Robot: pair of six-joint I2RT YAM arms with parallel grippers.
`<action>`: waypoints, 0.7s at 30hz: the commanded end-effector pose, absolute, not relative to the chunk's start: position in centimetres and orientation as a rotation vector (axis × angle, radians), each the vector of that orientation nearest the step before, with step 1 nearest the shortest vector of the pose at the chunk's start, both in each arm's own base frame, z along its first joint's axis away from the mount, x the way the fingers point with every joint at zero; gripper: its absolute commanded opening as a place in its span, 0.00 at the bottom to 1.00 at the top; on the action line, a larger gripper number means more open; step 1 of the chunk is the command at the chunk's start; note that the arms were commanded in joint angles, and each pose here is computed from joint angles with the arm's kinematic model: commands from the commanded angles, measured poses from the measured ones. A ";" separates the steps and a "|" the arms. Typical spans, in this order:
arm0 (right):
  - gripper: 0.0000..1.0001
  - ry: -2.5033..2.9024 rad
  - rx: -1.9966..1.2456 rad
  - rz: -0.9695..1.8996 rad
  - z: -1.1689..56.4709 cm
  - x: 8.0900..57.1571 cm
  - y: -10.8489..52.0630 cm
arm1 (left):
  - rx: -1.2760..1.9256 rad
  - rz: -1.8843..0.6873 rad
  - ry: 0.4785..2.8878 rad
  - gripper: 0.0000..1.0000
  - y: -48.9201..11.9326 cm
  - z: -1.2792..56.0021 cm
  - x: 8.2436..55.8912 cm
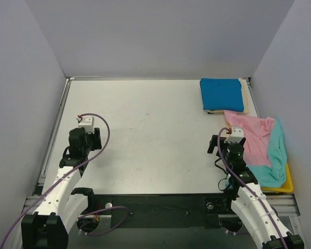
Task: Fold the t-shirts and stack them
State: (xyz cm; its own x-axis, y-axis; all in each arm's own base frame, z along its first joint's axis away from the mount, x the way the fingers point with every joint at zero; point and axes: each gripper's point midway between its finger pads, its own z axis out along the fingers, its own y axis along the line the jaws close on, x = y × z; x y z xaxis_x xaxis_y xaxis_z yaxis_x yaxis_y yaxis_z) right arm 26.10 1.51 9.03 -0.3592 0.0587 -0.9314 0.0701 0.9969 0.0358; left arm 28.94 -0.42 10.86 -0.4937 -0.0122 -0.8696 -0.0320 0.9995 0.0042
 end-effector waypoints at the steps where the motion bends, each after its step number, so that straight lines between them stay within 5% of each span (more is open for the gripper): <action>1: 0.89 1.937 0.100 -0.030 9.0 26.3 1.3 | -0.032 -0.022 2.018 0.65 -0.9 13.0 29.9; 4: 0.88 1.932 0.100 0.005 10.0 26.6 1.9 | 0.045 -0.033 2.044 0.71 -1.5 13.3 29.6; 6: 0.88 1.916 0.093 0.029 11.5 26.9 2.3 | 0.144 -0.048 2.077 0.87 -2.1 13.4 29.0; 11: 0.88 1.926 0.051 0.001 16.3 27.2 2.2 | 0.339 -0.195 2.076 0.89 -5.0 14.6 28.1; 16: 0.97 2.058 0.463 -0.359 21.1 25.5 -6.1 | 0.213 -0.673 2.018 0.91 -10.6 16.8 26.7; 21: 1.00 2.013 0.876 -0.504 22.5 21.8 -13.1 | 0.237 -0.592 2.012 0.91 -9.7 15.6 26.4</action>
State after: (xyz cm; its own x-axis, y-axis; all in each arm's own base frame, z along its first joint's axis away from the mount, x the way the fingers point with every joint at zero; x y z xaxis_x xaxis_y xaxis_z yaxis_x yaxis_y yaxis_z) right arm 27.61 -8.73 25.90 -0.3076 0.2498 -0.9181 0.5281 0.8475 0.0537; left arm 26.89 -8.85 14.85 -0.5247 -0.0511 -0.8497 0.3610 0.8906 -0.2766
